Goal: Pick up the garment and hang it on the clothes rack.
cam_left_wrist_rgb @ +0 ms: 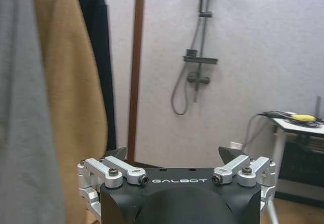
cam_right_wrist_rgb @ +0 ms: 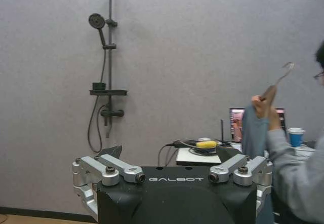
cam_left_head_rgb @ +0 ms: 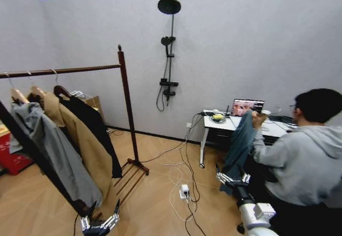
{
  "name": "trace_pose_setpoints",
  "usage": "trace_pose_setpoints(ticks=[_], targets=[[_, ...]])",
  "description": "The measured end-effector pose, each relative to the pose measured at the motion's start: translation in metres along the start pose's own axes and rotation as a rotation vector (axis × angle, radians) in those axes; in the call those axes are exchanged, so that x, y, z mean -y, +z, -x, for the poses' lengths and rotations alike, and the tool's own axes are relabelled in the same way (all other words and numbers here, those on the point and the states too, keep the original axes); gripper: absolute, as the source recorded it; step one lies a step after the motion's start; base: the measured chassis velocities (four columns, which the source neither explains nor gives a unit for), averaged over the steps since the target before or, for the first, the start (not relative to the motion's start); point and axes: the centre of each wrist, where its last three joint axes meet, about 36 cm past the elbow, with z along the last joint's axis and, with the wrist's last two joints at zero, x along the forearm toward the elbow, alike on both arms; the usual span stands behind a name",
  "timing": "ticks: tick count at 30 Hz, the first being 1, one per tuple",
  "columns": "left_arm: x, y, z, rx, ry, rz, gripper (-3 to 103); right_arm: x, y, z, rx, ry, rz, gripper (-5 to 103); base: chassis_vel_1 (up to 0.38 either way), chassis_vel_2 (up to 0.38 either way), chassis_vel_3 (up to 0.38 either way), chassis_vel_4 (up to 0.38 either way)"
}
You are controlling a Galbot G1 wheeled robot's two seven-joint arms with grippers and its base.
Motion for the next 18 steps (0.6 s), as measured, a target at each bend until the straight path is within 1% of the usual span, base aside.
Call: trace_pose_setpoints(ticks=[13,18], targets=[[0.0001,0.0000,0.0000,0.000,0.000,0.000,100,-0.0012,0.0062,-0.0014,-0.009,-0.002,0.004,100,-0.022,-0.207,-0.224,-0.014],[0.0000,0.0000,0.0000,0.000,0.000,0.000,100,-0.0035,0.0099,-0.0012,-0.015,-0.006,0.006,100,0.072,-0.132,-0.126,0.071]])
